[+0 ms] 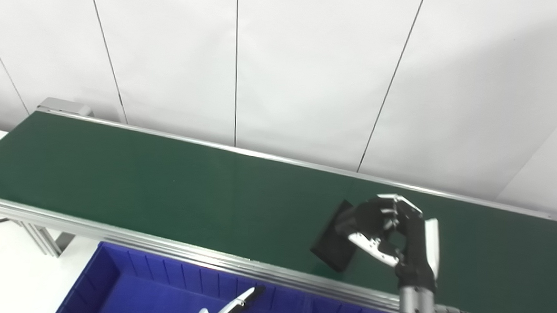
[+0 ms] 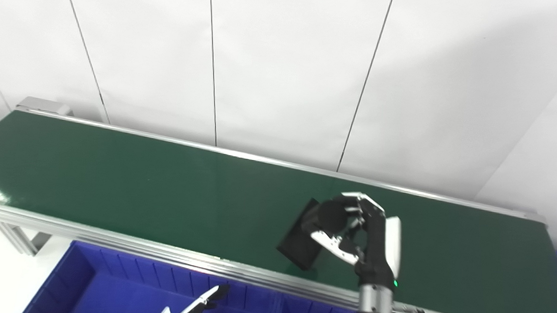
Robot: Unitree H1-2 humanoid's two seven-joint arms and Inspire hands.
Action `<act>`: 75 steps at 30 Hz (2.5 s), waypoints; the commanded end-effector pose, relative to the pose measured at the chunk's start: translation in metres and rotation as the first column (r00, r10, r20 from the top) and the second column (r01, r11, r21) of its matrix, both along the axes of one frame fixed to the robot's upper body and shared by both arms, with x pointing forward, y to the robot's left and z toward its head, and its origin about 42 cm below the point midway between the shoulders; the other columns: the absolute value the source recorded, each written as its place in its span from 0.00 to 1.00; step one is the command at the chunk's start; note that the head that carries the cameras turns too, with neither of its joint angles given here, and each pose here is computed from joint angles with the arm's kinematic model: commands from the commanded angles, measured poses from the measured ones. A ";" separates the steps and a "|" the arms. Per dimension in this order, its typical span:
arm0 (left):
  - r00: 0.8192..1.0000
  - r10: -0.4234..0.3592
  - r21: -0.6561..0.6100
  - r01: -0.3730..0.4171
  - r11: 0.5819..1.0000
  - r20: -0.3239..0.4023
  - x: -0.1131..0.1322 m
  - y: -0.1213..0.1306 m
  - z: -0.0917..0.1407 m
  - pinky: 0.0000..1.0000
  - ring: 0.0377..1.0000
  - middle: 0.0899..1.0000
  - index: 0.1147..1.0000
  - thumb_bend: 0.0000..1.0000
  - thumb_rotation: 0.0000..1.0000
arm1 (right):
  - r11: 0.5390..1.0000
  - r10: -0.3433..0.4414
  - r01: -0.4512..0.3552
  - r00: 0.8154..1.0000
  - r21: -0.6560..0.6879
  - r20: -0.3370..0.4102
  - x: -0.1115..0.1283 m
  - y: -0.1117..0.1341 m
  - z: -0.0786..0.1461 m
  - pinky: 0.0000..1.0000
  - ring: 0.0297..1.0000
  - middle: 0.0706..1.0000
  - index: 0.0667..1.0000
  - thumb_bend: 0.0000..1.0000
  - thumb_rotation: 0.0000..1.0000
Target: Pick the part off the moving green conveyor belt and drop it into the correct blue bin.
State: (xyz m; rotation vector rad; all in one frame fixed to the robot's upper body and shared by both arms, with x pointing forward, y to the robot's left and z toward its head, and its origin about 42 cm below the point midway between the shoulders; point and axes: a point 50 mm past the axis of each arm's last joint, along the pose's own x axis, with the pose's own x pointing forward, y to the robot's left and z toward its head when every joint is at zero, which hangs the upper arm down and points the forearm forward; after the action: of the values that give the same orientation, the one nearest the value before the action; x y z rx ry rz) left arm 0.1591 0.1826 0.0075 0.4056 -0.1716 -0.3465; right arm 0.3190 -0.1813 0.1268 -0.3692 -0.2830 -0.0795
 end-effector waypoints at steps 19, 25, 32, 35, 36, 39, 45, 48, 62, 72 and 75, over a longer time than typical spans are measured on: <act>0.998 -0.014 -0.037 0.017 0.999 0.069 0.010 0.013 0.022 0.84 0.89 0.91 0.92 0.95 0.65 | 0.999 -0.049 0.049 0.998 0.013 0.027 -0.032 -0.012 0.008 0.17 0.43 0.51 0.41 0.51 0.00; 0.997 -0.011 -0.056 0.015 0.998 0.079 0.016 0.015 0.030 0.84 0.89 0.91 0.92 0.92 0.65 | 0.998 -0.057 0.057 0.998 0.032 -0.017 -0.060 -0.016 0.004 0.16 0.43 0.51 0.40 0.51 0.00; 0.996 -0.004 -0.087 0.012 0.996 0.085 0.025 0.012 0.037 0.83 0.88 0.89 0.91 0.91 0.65 | 0.997 -0.079 0.079 0.994 -0.007 -0.081 -0.092 -0.022 -0.007 0.23 0.43 0.51 0.40 0.51 0.00; 0.997 -0.006 -0.111 0.014 0.994 0.078 0.028 0.010 0.041 0.82 0.88 0.89 0.91 0.90 0.64 | 0.996 -0.084 0.081 0.991 -0.026 -0.108 -0.102 -0.023 -0.014 0.30 0.43 0.51 0.40 0.51 0.00; 0.997 -0.006 -0.118 0.015 0.993 0.076 0.030 0.009 0.042 0.82 0.88 0.89 0.91 0.90 0.63 | 0.996 -0.089 0.085 0.988 -0.041 -0.126 -0.106 -0.023 -0.018 0.34 0.43 0.51 0.40 0.51 0.00; 0.997 -0.009 -0.122 0.019 0.992 0.078 0.034 0.009 0.044 0.82 0.88 0.89 0.91 0.89 0.63 | 0.992 -0.109 0.098 0.981 -0.077 -0.161 -0.113 -0.024 -0.026 0.28 0.44 0.51 0.40 0.51 0.00; 0.998 -0.014 -0.128 0.022 0.991 0.068 0.040 0.011 0.046 0.82 0.88 0.90 0.91 0.91 0.64 | 0.974 -0.185 0.148 0.958 -0.174 -0.221 -0.118 -0.024 -0.050 0.21 0.43 0.50 0.40 0.51 0.00; 0.998 -0.019 -0.142 0.028 0.990 0.061 0.042 0.012 0.049 0.83 0.89 0.90 0.91 0.92 0.64 | 0.976 -0.180 0.140 0.951 -0.169 -0.253 -0.119 -0.023 -0.065 0.25 0.43 0.50 0.40 0.51 0.00; 0.999 -0.025 -0.149 0.030 0.988 0.036 0.042 0.014 0.048 0.85 0.90 0.91 0.92 0.91 0.63 | 0.976 -0.094 -0.003 0.897 -0.218 -0.432 -0.110 -0.006 -0.109 0.40 0.48 0.54 0.52 0.56 0.01; 1.000 -0.019 -0.148 0.022 0.989 0.019 0.038 0.018 0.046 0.85 0.90 0.91 0.92 0.91 0.63 | 0.959 0.018 -0.118 0.933 -0.258 -0.360 -0.124 -0.004 -0.107 0.93 1.00 1.00 0.95 0.92 0.39; 1.000 -0.021 -0.147 0.023 0.989 0.020 0.037 0.019 0.046 0.85 0.90 0.91 0.92 0.91 0.63 | 0.965 0.040 -0.113 0.956 -0.238 -0.290 -0.130 -0.006 -0.101 0.94 1.00 1.00 0.98 0.95 0.44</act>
State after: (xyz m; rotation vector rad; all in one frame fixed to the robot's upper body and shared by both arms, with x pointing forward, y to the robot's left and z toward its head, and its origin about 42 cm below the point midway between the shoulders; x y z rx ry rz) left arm 0.1929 0.2046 0.0410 0.2858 -0.1487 -0.3499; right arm 0.1859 -0.1913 0.0097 -0.6484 0.1108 0.1038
